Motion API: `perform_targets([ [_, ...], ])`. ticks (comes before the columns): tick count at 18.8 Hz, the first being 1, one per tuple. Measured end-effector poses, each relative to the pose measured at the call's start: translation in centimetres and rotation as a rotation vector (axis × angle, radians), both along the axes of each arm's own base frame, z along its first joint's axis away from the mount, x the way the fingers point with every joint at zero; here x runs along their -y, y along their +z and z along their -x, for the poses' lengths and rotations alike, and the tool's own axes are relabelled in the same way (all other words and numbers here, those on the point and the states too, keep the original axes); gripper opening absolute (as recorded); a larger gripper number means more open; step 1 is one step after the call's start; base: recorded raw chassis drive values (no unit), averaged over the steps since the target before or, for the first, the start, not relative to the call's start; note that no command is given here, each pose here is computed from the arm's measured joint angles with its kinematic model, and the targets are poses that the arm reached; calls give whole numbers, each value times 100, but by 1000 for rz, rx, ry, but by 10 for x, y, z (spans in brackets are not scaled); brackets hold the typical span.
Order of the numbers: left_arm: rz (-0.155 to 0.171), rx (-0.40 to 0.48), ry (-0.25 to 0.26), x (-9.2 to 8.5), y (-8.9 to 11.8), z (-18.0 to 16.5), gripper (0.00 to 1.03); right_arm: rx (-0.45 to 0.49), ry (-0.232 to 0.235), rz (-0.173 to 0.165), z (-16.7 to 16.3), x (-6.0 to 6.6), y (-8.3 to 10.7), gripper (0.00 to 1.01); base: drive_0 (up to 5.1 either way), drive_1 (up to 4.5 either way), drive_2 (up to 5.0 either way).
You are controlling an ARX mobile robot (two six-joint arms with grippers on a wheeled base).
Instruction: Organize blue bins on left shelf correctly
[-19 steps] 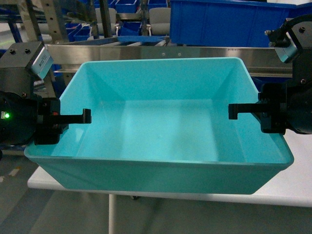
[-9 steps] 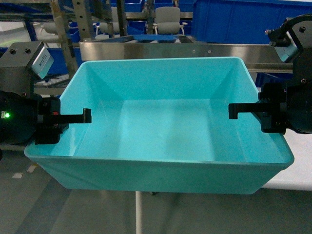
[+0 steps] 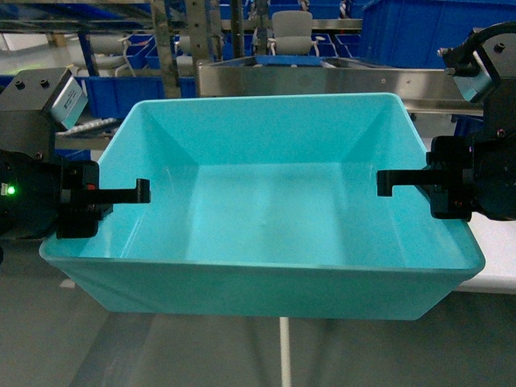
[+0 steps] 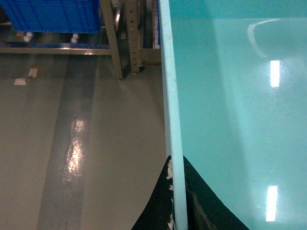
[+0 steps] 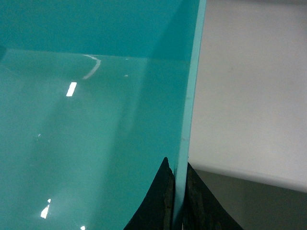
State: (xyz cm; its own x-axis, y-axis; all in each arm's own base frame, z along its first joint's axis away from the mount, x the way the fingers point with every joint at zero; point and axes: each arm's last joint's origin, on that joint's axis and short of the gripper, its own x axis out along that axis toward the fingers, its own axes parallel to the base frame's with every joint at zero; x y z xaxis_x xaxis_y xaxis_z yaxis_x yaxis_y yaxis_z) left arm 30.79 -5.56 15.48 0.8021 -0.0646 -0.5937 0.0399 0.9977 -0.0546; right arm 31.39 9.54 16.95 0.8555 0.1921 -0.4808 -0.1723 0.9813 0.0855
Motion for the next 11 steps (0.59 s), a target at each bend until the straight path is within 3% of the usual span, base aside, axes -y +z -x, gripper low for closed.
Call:
perform_targets([
  [8,1,3,0,0,0,0,2,4,0,-2,0,0,0,2,-492,143,332],
  [11,0,0,4,-1,0,0,2,1,4,-1,1,-2,0,2,-15,-15,-15],
])
